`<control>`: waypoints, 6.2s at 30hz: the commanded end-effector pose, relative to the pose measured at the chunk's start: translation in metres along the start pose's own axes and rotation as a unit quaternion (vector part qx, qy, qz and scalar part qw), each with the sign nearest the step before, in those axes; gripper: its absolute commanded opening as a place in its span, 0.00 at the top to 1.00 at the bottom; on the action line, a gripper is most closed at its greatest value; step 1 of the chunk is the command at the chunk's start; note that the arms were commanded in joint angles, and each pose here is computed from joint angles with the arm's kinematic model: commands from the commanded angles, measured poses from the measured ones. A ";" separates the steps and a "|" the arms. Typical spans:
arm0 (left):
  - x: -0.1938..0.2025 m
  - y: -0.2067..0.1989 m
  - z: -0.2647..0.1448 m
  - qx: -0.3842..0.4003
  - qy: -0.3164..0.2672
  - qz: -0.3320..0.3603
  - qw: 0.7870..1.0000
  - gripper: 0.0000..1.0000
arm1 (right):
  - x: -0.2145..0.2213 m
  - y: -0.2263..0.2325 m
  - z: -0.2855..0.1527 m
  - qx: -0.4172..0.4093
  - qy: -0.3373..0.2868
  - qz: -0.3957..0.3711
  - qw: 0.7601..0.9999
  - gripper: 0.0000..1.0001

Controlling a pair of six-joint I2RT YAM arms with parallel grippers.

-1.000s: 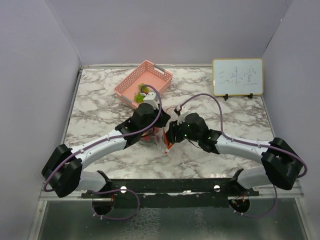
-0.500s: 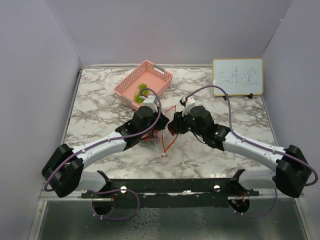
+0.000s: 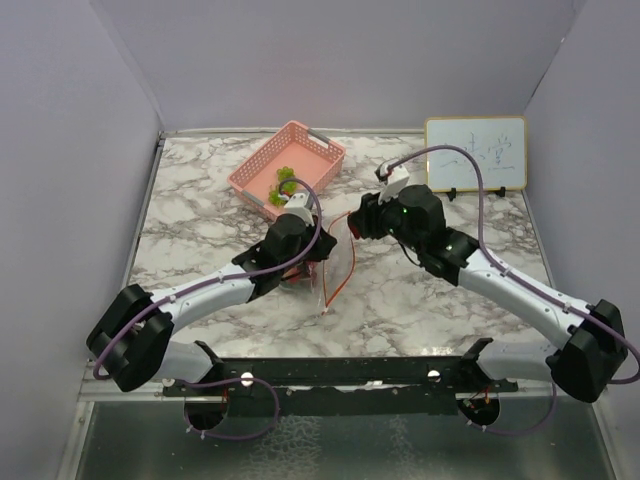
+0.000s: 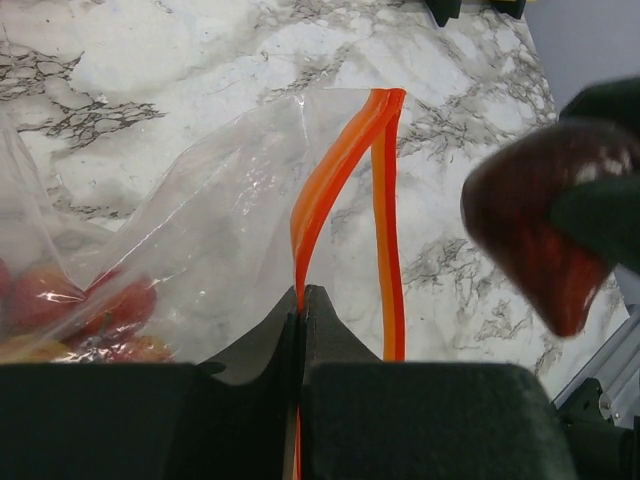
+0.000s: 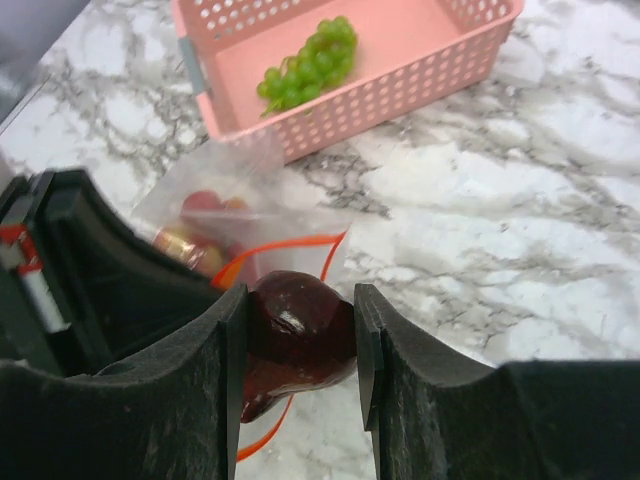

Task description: Open the zip-top bag and remove the fake food

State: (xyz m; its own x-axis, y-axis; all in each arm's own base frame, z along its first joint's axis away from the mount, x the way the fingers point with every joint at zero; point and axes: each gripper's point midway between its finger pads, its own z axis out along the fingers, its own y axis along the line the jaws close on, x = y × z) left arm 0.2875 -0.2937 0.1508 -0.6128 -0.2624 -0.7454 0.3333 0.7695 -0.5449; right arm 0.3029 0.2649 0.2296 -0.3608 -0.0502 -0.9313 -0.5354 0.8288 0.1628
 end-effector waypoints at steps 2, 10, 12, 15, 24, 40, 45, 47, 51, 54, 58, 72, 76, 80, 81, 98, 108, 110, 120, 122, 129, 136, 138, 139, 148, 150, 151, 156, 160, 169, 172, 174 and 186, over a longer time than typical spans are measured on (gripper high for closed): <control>-0.002 0.002 -0.002 0.003 -0.009 -0.003 1.000 1.00 | -0.033 -0.021 0.022 0.008 -0.026 -0.008 1.000 0.73; 0.003 0.004 -0.005 0.005 -0.006 -0.008 1.000 1.00 | -0.062 -0.030 0.094 -0.009 -0.031 -0.010 0.999 0.72; 0.004 0.005 -0.006 0.006 -0.006 -0.010 1.000 1.00 | -0.068 -0.027 0.116 -0.020 -0.031 -0.010 0.999 0.72; 0.005 0.006 -0.008 0.006 -0.006 -0.012 1.000 1.00 | -0.069 -0.021 0.151 -0.039 -0.025 -0.010 0.999 0.72; 0.005 0.007 -0.015 0.005 -0.006 -0.013 1.000 1.00 | -0.039 -0.014 0.256 -0.088 -0.010 -0.039 0.995 0.70; -0.003 0.007 -0.029 -0.002 -0.012 -0.011 1.000 1.00 | -0.006 -0.026 0.295 -0.076 0.008 -0.052 0.996 0.60; -0.009 0.005 -0.034 -0.005 -0.019 -0.012 1.000 1.00 | -0.041 -0.026 0.286 -0.062 -0.028 -0.058 0.996 0.40; -0.011 0.004 -0.037 -0.005 -0.020 -0.014 1.000 1.00 | -0.066 -0.022 0.278 -0.063 -0.050 -0.061 0.995 0.38; -0.012 0.005 -0.038 -0.007 -0.023 -0.014 1.000 1.00 | -0.119 -0.017 0.242 -0.055 -0.094 -0.068 0.992 0.37; -0.014 0.003 -0.036 -0.004 -0.027 -0.015 1.000 1.00 | -0.137 -0.025 0.202 -0.024 -0.114 -0.066 0.991 0.37; -0.012 0.003 -0.032 -0.003 -0.024 -0.016 1.000 1.00 | -0.125 -0.036 0.133 -0.009 -0.129 -0.028 0.991 0.43; -0.013 -0.013 0.017 0.026 -0.016 -0.006 1.000 1.00 | -0.022 0.011 0.001 -0.141 -0.072 0.041 0.987 0.83; -0.008 -0.018 0.030 0.036 -0.005 -0.014 0.999 1.00 | 0.019 0.018 0.004 -0.143 -0.027 0.062 0.987 0.83; -0.008 -0.016 0.037 0.024 -0.007 -0.011 1.000 1.00 | 0.047 0.029 0.005 -0.159 0.004 0.084 0.984 0.80; -0.010 -0.017 0.038 0.026 -0.010 -0.011 1.000 1.00 | 0.052 0.031 0.005 -0.161 0.010 0.090 0.983 0.80; -0.039 -0.055 0.032 0.069 -0.029 -0.021 0.997 1.00 | 0.112 0.012 0.032 -0.113 0.073 0.110 0.985 0.64; -0.026 -0.073 0.028 0.101 -0.013 -0.030 0.994 1.00 | 0.127 0.041 0.055 -0.190 0.086 0.166 0.964 0.63; -0.024 -0.072 0.025 0.101 -0.011 -0.030 0.994 1.00 | 0.130 0.048 0.058 -0.211 0.088 0.181 0.957 0.59; -0.026 -0.071 0.013 0.100 -0.017 -0.028 0.994 1.00 | 0.141 0.068 0.065 -0.279 0.095 0.218 0.931 0.39; -0.026 -0.070 0.012 0.097 -0.017 -0.026 0.995 1.00 | 0.144 0.072 0.065 -0.292 0.100 0.222 0.925 0.34; -0.022 -0.067 0.015 0.092 -0.013 -0.024 0.995 1.00 | 0.176 0.080 0.077 -0.267 0.148 0.201 0.931 0.30; -0.021 -0.065 0.016 0.089 -0.012 -0.023 0.996 1.00 | 0.194 0.087 0.081 -0.261 0.173 0.192 0.930 0.39; -0.021 -0.063 0.015 0.084 -0.012 -0.021 0.996 1.00 | 0.197 0.085 0.081 -0.255 0.178 0.191 0.931 0.47; -0.020 -0.062 0.014 0.082 -0.012 -0.020 0.996 1.00 | 0.200 0.084 0.080 -0.251 0.182 0.193 0.931 0.52; -0.023 -0.054 0.010 0.064 -0.021 -0.011 0.998 1.00 | 0.193 0.076 0.071 -0.220 0.177 0.194 0.939 0.69; -0.024 -0.051 0.008 0.057 -0.024 -0.009 0.998 1.00 | 0.183 0.075 0.067 -0.219 0.166 0.193 0.942 0.69; -0.024 -0.049 0.007 0.053 -0.025 -0.008 0.998 1.00 | 0.180 0.074 0.065 -0.215 0.163 0.193 0.944 0.69; -0.027 -0.039 0.003 0.034 -0.035 -0.007 0.999 1.00 | 0.170 0.069 0.056 -0.200 0.152 0.185 0.950 0.69; -0.027 -0.031 0.004 0.020 -0.034 -0.011 0.999 1.00 | 0.166 0.064 0.050 -0.186 0.144 0.189 0.953 0.69; -0.029 -0.007 0.005 -0.014 -0.041 -0.028 0.999 1.00 | 0.150 0.054 0.037 -0.157 0.118 0.190 0.962 0.69; -0.028 0.001 0.007 -0.022 -0.040 -0.034 0.998 1.00 | 0.145 0.050 0.032 -0.147 0.110 0.192 0.964 0.69; -0.026 0.003 0.008 -0.023 -0.039 -0.035 0.998 1.00 | 0.140 0.044 0.030 -0.130 0.103 0.186 0.968 0.69; -0.016 0.010 0.013 -0.024 -0.027 -0.038 0.999 1.00 | 0.116 -0.010 0.018 0.013 0.067 0.117 0.991 0.69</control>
State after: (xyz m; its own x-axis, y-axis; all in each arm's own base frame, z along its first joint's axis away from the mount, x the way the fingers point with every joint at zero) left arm 0.3062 -0.2922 0.1572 -0.5992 -0.3390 -0.7253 0.2662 0.7700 -0.5798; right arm 0.2590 0.2820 0.0945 -0.6581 0.0601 -0.7505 -0.4574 0.7599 0.4619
